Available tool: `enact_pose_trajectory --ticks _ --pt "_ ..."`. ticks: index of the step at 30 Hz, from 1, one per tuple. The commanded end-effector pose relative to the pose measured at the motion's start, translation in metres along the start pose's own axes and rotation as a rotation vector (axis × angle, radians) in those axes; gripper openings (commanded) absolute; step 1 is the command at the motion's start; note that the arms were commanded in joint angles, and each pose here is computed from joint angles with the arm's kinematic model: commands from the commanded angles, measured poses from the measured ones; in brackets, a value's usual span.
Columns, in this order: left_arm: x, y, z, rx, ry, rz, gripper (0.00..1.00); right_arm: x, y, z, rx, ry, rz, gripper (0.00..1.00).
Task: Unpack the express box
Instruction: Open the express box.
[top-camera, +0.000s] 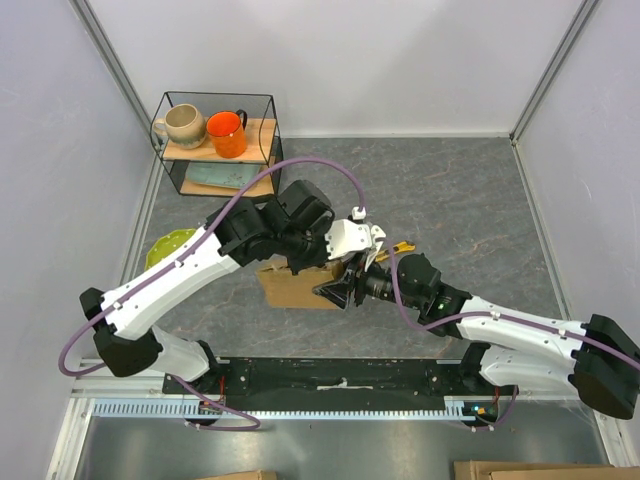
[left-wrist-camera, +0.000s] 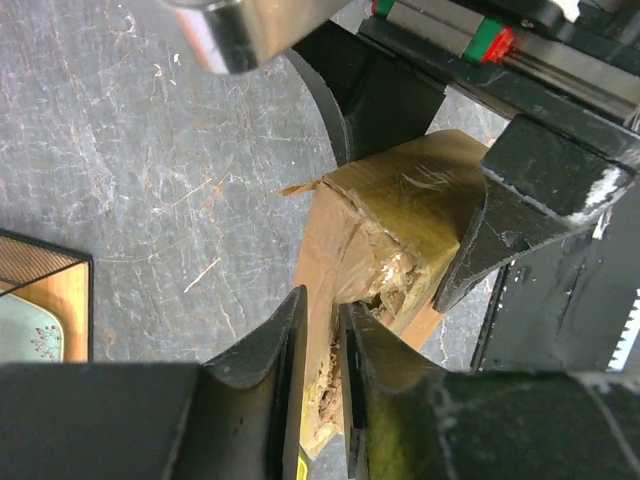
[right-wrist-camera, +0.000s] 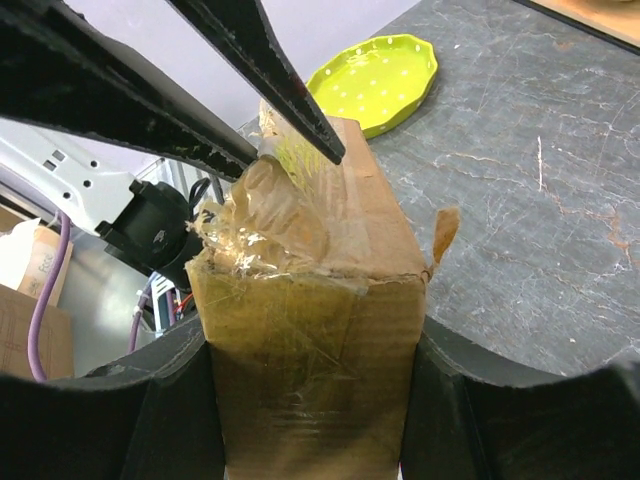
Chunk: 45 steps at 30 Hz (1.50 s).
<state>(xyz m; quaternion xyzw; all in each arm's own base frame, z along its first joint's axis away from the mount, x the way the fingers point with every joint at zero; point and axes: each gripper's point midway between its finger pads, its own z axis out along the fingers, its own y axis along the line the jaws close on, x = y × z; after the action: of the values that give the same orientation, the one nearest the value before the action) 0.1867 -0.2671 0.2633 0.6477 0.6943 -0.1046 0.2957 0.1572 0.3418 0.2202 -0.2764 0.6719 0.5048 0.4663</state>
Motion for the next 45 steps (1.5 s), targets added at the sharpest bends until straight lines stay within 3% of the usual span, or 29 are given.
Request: enact_pose_trajectory --ticks 1,16,19,20,22,30,35,40,42,45 --pt "-0.051 0.047 -0.003 -0.149 -0.209 -0.066 0.24 -0.082 0.105 -0.016 -0.371 -0.23 -0.147 0.0" --pt "-0.025 0.078 -0.018 -0.136 -0.211 -0.156 0.21 -0.08 0.129 -0.028 -0.386 -0.22 -0.172 0.0" --pt "-0.022 0.058 -0.017 -0.035 -0.205 -0.127 0.35 -0.08 0.125 -0.028 -0.357 -0.208 -0.189 0.0" --pt "-0.018 0.045 -0.015 0.023 -0.192 -0.128 0.45 -0.081 0.124 -0.03 -0.35 -0.209 -0.198 0.0" --pt "-0.008 0.032 -0.014 0.074 -0.167 -0.12 0.99 -0.084 0.119 -0.03 -0.311 -0.203 -0.227 0.0" --pt "0.039 -0.015 -0.008 0.262 -0.015 -0.115 0.99 -0.102 0.108 -0.037 -0.221 -0.22 -0.297 0.0" --pt "0.062 -0.019 -0.009 0.247 0.067 -0.096 0.99 -0.105 0.095 -0.039 -0.143 -0.214 -0.323 0.0" --pt "0.085 -0.022 -0.014 0.224 0.122 -0.06 0.88 -0.108 0.074 -0.042 -0.042 -0.209 -0.36 0.0" --pt "0.083 -0.019 -0.018 0.2 0.11 -0.066 0.99 -0.106 0.066 -0.04 -0.015 -0.197 -0.373 0.0" --pt "0.072 -0.024 -0.026 0.224 0.066 -0.073 1.0 -0.105 0.057 -0.035 0.002 -0.181 -0.372 0.0"
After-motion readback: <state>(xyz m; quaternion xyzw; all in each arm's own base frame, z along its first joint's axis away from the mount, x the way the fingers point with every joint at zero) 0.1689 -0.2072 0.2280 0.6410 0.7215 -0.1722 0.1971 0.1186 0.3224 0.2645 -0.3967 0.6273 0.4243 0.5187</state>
